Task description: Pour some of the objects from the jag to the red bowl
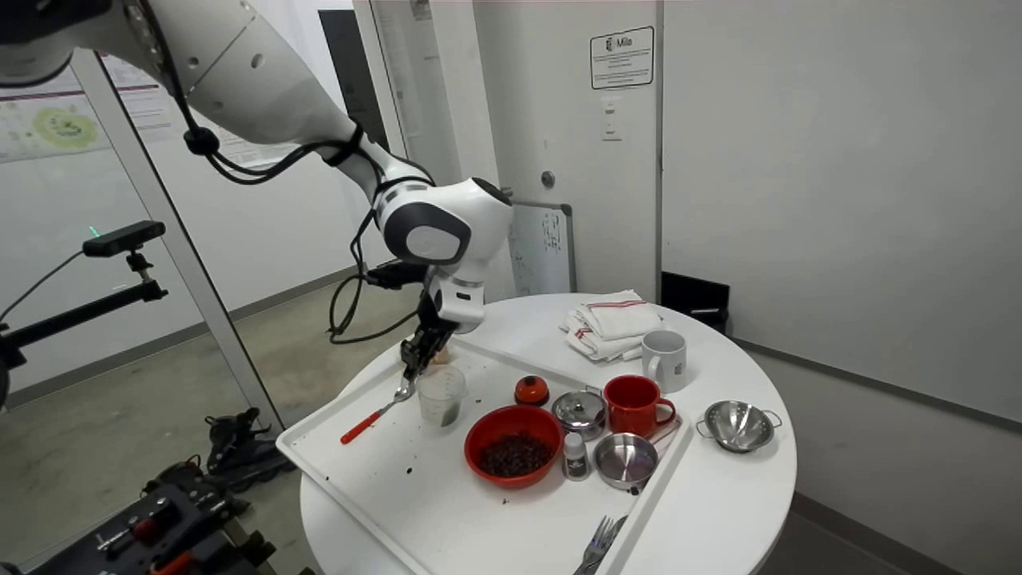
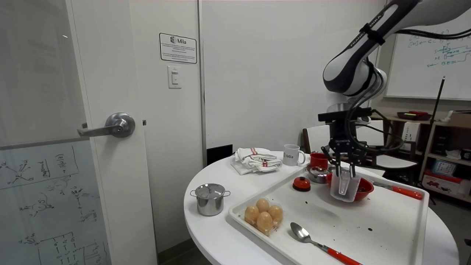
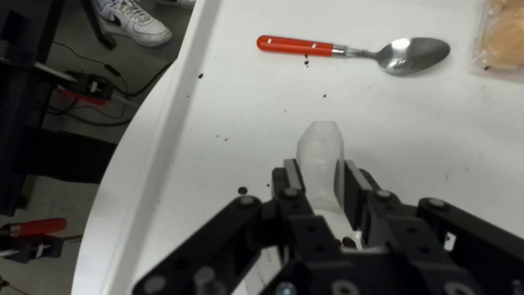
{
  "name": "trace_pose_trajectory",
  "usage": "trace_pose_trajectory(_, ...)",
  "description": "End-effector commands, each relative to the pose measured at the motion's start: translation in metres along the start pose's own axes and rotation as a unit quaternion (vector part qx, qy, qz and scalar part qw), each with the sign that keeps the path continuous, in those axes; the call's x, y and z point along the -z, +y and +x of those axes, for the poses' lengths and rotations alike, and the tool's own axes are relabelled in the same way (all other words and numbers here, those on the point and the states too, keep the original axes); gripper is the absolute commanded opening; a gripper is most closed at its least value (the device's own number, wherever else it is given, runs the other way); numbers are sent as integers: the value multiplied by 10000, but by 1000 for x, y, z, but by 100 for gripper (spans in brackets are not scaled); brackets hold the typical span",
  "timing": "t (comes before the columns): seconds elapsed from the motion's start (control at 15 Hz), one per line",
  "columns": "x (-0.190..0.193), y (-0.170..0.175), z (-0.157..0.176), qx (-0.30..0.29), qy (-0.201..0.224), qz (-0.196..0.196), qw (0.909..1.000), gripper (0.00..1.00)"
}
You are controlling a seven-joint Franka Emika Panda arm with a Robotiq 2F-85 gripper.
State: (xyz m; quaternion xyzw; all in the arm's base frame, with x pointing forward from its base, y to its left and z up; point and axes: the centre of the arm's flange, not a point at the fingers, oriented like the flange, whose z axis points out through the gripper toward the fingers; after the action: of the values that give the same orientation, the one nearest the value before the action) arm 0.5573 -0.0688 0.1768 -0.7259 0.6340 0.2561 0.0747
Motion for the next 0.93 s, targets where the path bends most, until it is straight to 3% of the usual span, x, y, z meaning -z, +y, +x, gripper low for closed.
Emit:
trace_pose_trajectory(0.0, -22, 16, -4, -128, 366, -115, 9992, 10)
trace_pose_trajectory(0.4, -54, 24, -7, -214, 586, -417, 9972, 10)
trace_pose_trajectory(0.67, -72, 23, -6, -301, 874, -368, 9950, 9)
trace_pose_trajectory(0.73, -76, 23, -6, -323, 923, -376, 9945, 21)
trace_pose_trajectory(0.8, -79, 23, -6, -333, 958, -391, 9941, 43)
trace_pose_trajectory(0.87, -82, 22, -6, -382, 967, -385, 9938, 54)
